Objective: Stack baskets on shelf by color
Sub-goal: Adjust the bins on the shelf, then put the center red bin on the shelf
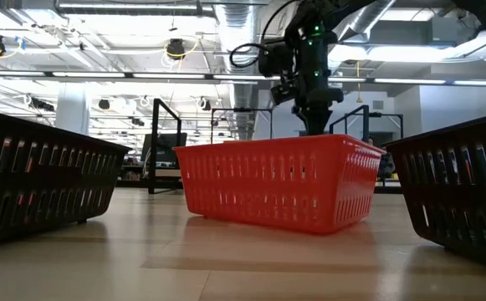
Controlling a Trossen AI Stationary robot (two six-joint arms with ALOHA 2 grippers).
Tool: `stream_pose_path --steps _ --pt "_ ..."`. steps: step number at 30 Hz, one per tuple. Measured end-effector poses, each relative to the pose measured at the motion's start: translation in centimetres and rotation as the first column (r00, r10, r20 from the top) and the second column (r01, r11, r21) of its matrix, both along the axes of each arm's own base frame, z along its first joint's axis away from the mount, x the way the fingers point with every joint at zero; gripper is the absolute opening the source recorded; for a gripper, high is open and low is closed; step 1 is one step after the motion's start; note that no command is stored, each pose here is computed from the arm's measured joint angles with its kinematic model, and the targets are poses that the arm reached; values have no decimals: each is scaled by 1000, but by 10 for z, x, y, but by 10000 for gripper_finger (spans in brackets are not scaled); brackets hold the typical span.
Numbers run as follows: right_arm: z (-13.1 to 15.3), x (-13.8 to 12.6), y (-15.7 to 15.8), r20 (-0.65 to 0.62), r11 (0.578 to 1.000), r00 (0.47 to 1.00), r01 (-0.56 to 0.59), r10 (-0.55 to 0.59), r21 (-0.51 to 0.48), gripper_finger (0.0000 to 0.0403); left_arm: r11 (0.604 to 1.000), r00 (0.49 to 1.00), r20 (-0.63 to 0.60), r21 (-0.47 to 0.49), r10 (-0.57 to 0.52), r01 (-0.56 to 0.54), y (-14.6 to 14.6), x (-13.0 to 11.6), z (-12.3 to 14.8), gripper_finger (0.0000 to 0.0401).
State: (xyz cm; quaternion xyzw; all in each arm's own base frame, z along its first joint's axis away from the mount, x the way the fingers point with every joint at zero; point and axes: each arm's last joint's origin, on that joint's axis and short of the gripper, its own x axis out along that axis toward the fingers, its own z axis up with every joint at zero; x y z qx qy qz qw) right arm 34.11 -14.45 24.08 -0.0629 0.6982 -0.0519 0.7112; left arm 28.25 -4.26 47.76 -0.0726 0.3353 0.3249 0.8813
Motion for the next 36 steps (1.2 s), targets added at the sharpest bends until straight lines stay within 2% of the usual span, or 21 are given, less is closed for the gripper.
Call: stream_pose_path --steps 4,9,15,19,24,28,31,36 --pt "22 -8 6 33 997 999 18 -15 -80 0 1000 1000 4 -2 6 -6 0 0 0 132" --pt "72 -34 22 183 988 980 100 -78 -118 0 1000 1000 22 -19 20 -20 -2 0 0 132" --pt "133 -82 51 400 973 906 198 -137 -117 0 999 999 18 27 37 -37 -15 1 -8 132" --pt "163 -115 72 512 969 846 229 -150 -94 0 998 998 -7 13 58 -58 -24 2 -23 132" --pt "187 -147 93 625 970 765 239 -156 -51 0 993 991 -88 -39 104 -108 -32 10 -57 132" --pt "197 -164 106 681 975 719 219 -142 -28 0 984 973 -177 -62 151 -164 -35 16 -91 132" --pt "202 -171 113 707 981 697 191 -121 -21 0 967 962 -195 -130 190 -217 -33 24 -114 132" --pt "205 -172 122 727 990 681 143 -85 -18 0 917 949 -187 -263 255 -299 -26 38 -146 132"
